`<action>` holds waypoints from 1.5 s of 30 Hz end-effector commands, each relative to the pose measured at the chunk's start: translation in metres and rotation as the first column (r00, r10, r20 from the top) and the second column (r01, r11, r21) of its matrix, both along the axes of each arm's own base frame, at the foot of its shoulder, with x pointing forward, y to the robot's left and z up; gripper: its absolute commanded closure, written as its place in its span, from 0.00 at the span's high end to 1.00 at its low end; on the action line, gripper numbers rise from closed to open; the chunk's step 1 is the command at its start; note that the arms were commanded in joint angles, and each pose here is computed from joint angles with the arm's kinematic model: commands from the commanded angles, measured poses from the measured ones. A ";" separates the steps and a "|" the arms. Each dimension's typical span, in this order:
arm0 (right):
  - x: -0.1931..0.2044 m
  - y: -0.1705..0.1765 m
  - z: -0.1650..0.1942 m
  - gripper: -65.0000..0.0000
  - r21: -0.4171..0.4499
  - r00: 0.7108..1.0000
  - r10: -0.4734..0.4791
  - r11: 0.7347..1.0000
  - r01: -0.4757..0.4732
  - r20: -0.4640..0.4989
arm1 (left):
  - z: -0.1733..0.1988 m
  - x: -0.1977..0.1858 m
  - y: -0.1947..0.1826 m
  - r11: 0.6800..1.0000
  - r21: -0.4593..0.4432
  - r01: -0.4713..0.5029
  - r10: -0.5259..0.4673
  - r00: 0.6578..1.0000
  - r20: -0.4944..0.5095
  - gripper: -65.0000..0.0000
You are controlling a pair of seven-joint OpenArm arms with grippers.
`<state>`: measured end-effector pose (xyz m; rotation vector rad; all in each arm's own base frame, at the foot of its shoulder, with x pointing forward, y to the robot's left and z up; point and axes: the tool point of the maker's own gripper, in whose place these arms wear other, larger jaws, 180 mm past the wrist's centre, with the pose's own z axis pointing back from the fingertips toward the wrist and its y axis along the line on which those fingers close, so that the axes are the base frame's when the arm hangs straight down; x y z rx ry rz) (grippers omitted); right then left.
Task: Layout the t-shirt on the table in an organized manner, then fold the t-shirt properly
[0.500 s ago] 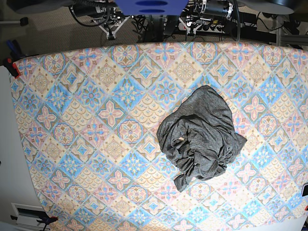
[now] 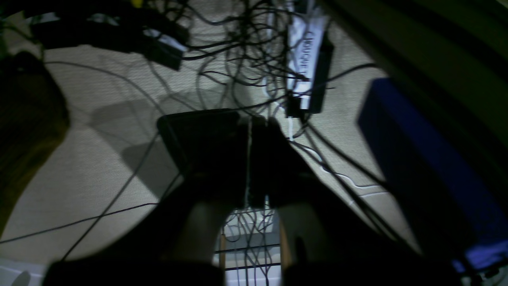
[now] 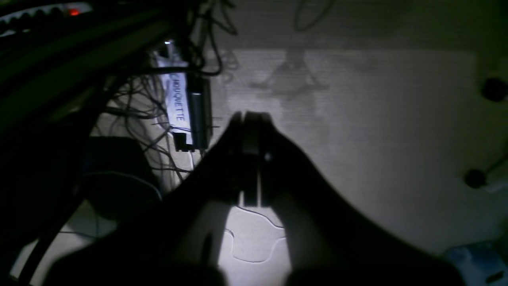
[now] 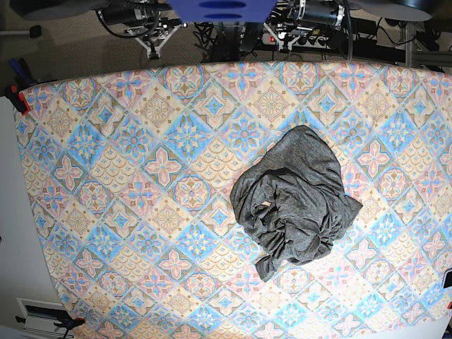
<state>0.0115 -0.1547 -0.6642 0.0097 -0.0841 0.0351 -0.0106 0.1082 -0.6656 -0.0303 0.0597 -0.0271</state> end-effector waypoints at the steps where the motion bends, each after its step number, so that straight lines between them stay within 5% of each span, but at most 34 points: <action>1: 0.002 0.004 0.000 0.00 0.008 1.000 -0.012 1.000 0.011 0.009 | 0.000 -0.003 0.000 1.000 0.000 0.001 -0.001 1.000 -0.007 0.00; 6: 0.008 -0.018 0.002 0.00 -0.021 0.995 -0.082 0.996 0.083 0.052 | 0.000 -0.010 0.009 1.000 0.012 -0.001 0.000 1.000 0.014 0.00; 11: -0.016 -0.040 0.010 0.00 -0.051 0.972 -0.158 0.984 0.169 0.175 | 0.005 -0.026 0.017 1.000 0.017 -0.001 -0.002 0.980 0.198 0.00; 17: -0.031 -0.046 0.030 0.00 -0.057 0.923 -0.132 0.985 0.164 0.360 | 0.023 -0.035 0.031 0.999 0.031 -0.009 -0.004 0.916 0.401 0.00; 24: -0.025 -0.050 0.055 0.00 -0.058 0.835 -0.108 0.985 0.165 0.540 | 0.039 -0.027 0.033 0.999 0.030 -0.013 -0.005 0.844 0.536 0.00; 29: -0.019 -0.052 0.084 0.00 -0.057 0.716 -0.075 0.986 0.159 0.694 | 0.066 -0.023 0.031 1.000 0.020 -0.014 -0.004 0.722 0.692 0.00; 32: -0.017 -0.052 0.102 0.00 -0.057 0.642 -0.057 0.986 0.155 0.765 | 0.066 -0.024 0.031 1.000 0.020 -0.016 -0.002 0.725 0.689 0.00; 39: -0.029 -0.052 0.102 0.00 -0.060 0.660 -0.057 0.986 0.153 0.749 | 0.070 -0.043 0.033 1.000 0.024 -0.019 -0.002 0.738 0.675 0.00; 42: -0.029 -0.052 0.102 0.00 -0.060 0.658 -0.057 0.986 0.153 0.750 | 0.080 -0.039 0.041 0.999 0.033 -0.010 -0.017 0.697 0.717 0.00; 45: -0.033 -0.052 0.102 0.00 -0.060 0.664 -0.056 0.987 0.151 0.745 | 0.103 -0.028 0.036 1.000 0.020 -0.007 -0.011 0.614 0.789 0.00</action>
